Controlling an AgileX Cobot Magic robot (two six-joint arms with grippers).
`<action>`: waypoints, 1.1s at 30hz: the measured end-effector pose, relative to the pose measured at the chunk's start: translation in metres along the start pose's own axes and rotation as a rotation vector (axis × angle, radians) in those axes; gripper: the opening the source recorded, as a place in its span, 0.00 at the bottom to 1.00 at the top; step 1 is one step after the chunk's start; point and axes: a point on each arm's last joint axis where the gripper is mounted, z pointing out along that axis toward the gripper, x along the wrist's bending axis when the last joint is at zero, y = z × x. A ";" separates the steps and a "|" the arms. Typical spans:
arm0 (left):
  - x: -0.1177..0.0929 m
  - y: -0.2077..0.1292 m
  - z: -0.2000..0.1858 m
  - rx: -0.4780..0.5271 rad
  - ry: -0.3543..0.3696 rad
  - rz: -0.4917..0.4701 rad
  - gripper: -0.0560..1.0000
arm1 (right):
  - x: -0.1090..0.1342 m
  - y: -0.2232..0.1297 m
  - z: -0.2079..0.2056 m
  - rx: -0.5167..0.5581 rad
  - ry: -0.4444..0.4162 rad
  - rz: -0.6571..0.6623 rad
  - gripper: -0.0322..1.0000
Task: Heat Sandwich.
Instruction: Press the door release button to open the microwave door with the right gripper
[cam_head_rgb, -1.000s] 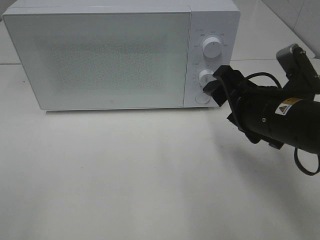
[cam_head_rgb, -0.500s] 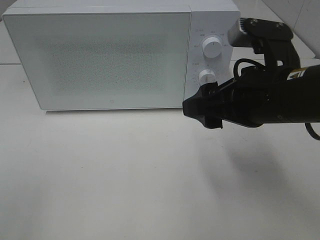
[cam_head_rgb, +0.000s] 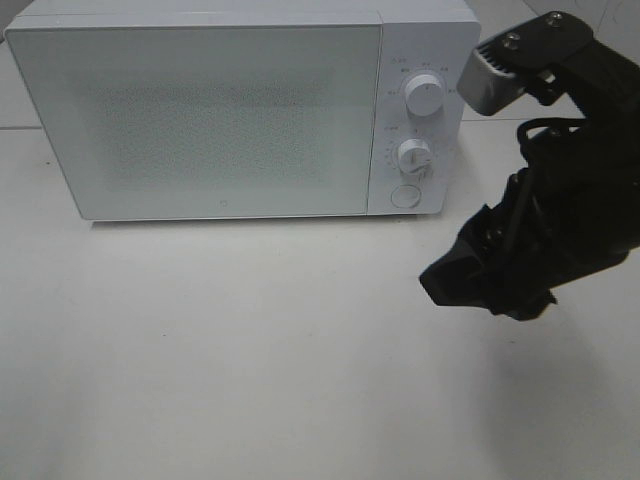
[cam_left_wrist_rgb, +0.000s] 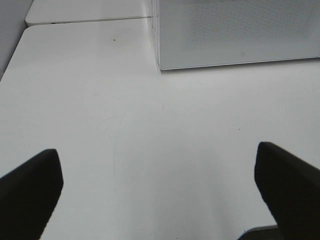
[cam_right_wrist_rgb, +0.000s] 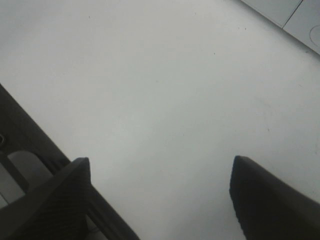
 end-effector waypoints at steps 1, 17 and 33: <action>0.000 0.000 0.000 0.000 0.000 0.000 0.98 | 0.000 -0.001 -0.004 0.009 -0.001 -0.008 0.75; 0.000 0.000 0.000 0.000 0.000 0.000 0.98 | 0.019 -0.044 -0.093 -0.119 -0.008 -0.066 0.75; 0.000 0.000 0.000 0.000 0.000 0.000 0.98 | 0.033 -0.129 -0.132 -0.399 -0.097 0.082 0.75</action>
